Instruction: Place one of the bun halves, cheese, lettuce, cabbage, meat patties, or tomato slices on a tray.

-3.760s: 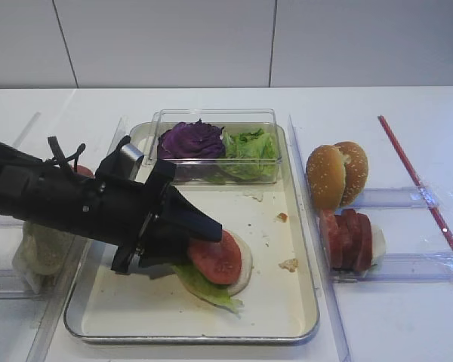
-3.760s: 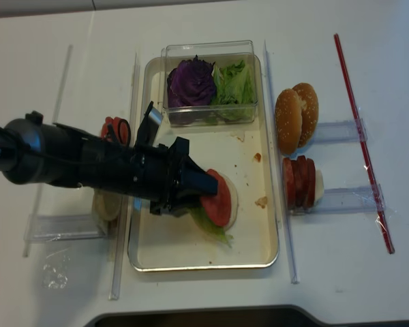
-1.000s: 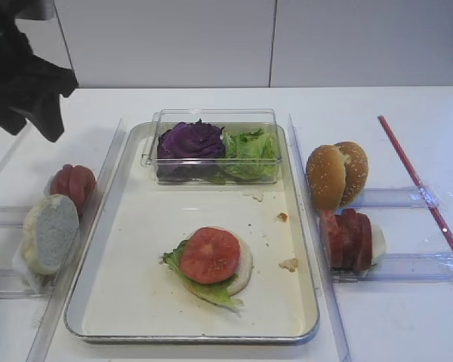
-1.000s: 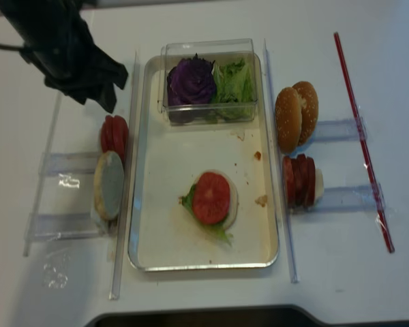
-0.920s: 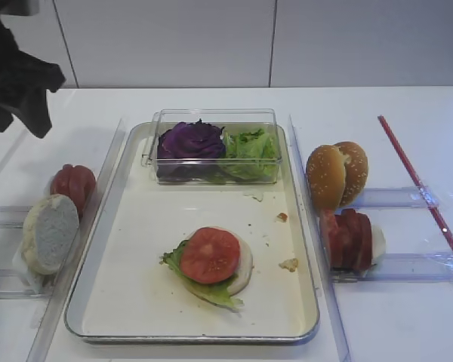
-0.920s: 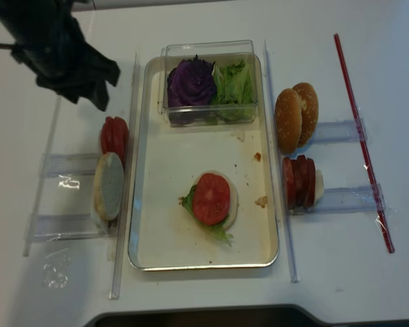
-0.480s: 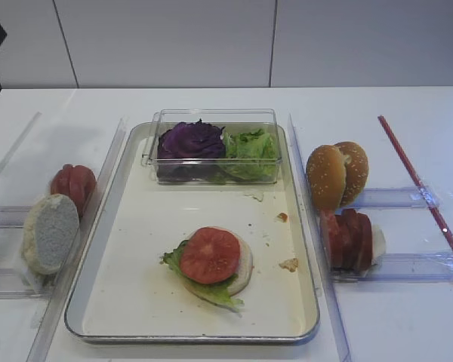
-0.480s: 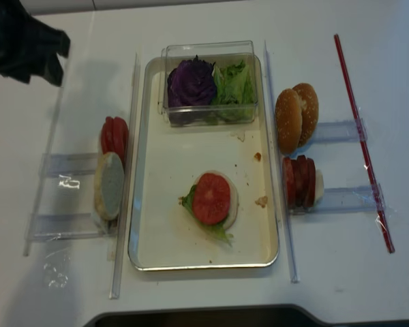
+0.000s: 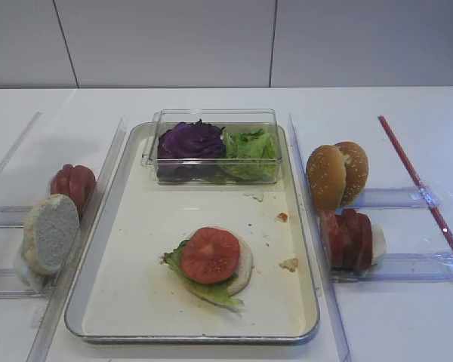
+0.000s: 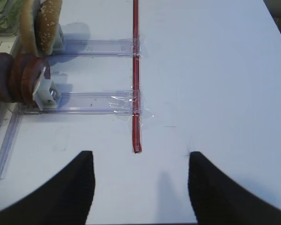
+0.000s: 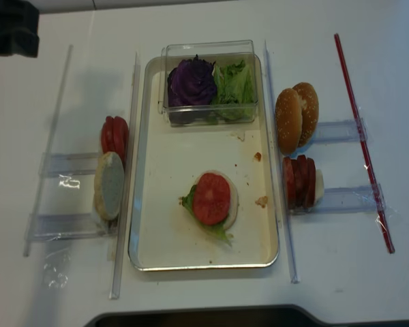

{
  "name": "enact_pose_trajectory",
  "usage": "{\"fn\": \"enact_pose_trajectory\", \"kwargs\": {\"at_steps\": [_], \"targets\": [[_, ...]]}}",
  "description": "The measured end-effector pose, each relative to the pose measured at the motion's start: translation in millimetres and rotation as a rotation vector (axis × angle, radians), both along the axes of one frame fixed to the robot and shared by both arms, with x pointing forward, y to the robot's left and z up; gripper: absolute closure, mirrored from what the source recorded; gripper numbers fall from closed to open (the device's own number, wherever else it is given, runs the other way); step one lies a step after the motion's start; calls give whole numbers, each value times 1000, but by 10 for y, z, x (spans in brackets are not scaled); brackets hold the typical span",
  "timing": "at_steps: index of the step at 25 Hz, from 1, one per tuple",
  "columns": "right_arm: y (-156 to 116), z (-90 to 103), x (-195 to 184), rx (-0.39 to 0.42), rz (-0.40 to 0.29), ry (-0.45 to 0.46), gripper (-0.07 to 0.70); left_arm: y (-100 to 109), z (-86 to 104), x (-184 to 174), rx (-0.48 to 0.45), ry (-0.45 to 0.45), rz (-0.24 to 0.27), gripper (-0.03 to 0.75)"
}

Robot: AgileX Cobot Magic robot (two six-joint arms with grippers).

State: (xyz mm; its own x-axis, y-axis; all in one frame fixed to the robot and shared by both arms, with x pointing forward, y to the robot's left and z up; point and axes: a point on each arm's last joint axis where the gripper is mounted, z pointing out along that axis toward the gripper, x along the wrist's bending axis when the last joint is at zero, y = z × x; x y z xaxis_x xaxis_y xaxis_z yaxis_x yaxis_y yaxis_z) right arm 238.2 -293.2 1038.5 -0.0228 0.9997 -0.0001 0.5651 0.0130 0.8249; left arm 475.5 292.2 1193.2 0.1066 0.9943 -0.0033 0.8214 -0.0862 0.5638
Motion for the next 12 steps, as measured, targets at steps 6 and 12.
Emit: {"fn": "enact_pose_trajectory", "kwargs": {"at_steps": [6,12], "targets": [[0,0,0,0,0,0,157,7,22,-365,7,-37,-10,304],[0,0,0,0,0,0,157,17,-253,-833,12,-8,-15,304]]}}
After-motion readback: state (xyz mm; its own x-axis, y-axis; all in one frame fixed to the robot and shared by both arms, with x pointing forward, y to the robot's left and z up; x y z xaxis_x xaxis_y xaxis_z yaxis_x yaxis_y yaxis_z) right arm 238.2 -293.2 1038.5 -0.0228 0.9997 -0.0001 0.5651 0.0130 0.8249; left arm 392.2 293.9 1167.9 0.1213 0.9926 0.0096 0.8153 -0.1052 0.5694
